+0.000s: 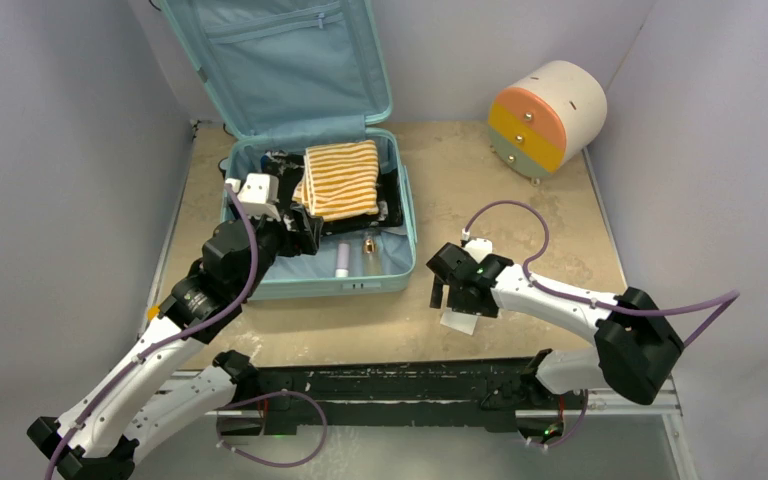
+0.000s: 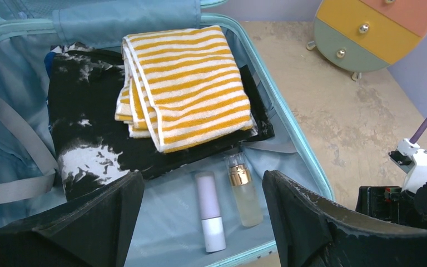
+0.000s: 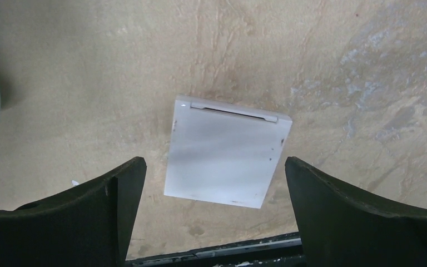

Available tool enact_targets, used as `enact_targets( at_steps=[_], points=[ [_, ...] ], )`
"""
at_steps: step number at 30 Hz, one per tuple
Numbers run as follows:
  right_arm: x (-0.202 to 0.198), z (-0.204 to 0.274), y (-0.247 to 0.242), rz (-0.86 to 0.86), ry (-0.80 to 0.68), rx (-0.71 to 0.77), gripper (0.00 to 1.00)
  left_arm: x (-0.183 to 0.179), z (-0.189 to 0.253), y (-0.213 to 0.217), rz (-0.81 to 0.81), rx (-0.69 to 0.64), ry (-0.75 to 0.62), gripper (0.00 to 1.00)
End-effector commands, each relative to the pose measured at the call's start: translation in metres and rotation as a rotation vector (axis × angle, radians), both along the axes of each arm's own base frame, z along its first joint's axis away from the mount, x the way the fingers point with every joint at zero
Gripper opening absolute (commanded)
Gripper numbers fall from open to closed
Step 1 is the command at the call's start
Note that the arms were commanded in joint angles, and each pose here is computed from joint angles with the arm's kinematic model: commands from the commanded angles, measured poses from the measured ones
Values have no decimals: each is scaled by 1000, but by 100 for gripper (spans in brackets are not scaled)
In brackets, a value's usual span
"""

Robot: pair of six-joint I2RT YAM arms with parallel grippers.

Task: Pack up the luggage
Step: Pick up the makeup from the center of the board.

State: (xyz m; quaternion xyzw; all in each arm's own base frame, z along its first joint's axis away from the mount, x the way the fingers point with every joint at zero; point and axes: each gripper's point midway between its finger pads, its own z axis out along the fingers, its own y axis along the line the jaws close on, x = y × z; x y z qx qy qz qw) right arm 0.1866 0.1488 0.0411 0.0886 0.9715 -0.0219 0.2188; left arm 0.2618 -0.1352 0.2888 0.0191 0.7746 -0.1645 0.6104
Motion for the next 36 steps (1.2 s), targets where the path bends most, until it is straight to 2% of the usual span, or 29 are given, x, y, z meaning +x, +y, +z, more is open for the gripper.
enact_targets(
  at_steps=[1,13,24,27,33,36],
  points=[
    [-17,-2,-15,-94,24,-4,99,-2,13,-1,-12,-37,-30,83],
    [-20,-18,-3,-134,29,82,99,-1,9,-5,-27,-35,-18,83],
    [-26,-37,-4,-163,78,60,95,-2,10,-4,-22,-37,-19,83],
    [-26,-39,-5,-152,72,62,87,-2,10,-4,-24,-38,-20,83],
    [-31,-31,-7,-141,55,100,56,-4,13,-3,-24,-45,-27,83],
    [-27,-12,-6,-128,18,126,46,-4,13,-2,-17,-47,-30,83]
  ],
)
